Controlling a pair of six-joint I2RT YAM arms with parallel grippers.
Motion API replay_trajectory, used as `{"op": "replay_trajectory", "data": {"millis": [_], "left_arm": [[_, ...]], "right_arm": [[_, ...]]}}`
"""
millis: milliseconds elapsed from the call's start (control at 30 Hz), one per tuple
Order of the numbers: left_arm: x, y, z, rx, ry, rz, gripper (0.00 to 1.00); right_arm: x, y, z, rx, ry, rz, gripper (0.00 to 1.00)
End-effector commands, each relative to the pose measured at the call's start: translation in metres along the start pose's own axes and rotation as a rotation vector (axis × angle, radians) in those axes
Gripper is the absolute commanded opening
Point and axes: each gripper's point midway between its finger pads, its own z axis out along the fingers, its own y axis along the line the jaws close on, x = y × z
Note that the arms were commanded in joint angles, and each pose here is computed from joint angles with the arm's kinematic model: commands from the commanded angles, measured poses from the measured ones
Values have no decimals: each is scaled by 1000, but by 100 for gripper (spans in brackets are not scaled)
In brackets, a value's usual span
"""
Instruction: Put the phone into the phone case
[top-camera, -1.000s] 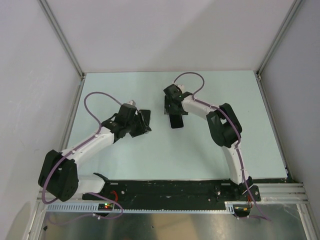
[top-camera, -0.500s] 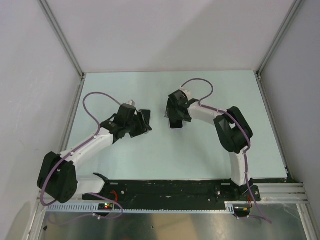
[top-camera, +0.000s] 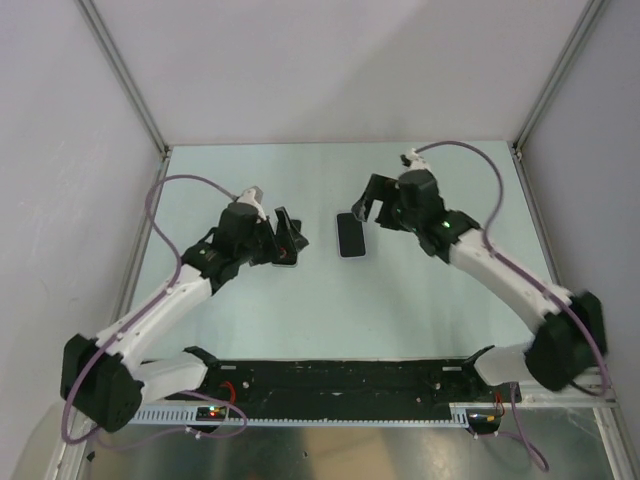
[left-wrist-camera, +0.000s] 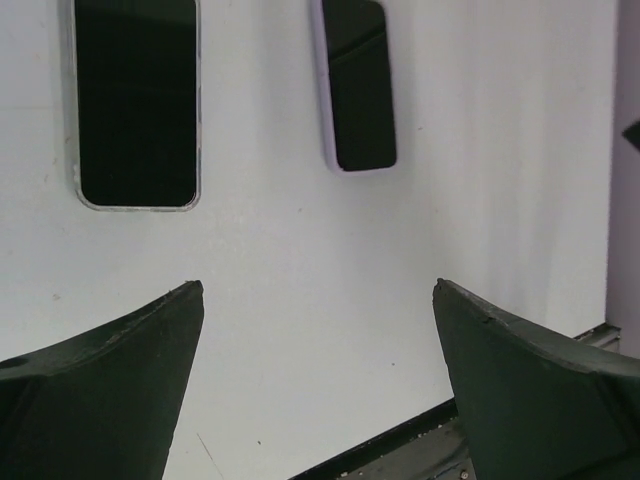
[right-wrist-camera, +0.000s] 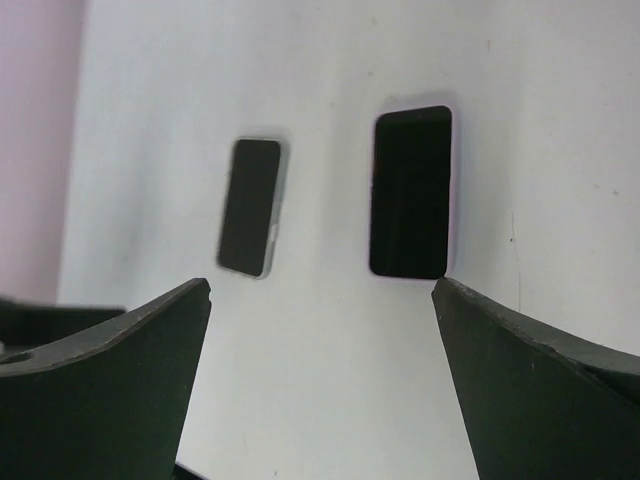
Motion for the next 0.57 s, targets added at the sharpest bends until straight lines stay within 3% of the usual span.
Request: {"op": "replay_trajectory", "data": {"millis": [0,167,533], "left_arm": [[-30,-6,-36,36,-170,76,100],[-34,2,-55,27,-249,73,100],[-35,0,-53,29,-243,73,100]], "right_arm": [[4,-4,-48,-80,-73,-30,99],[25,-21,-68,-105,-97,0,99],[26,-24,-76,-124,-133,7,100]]}}
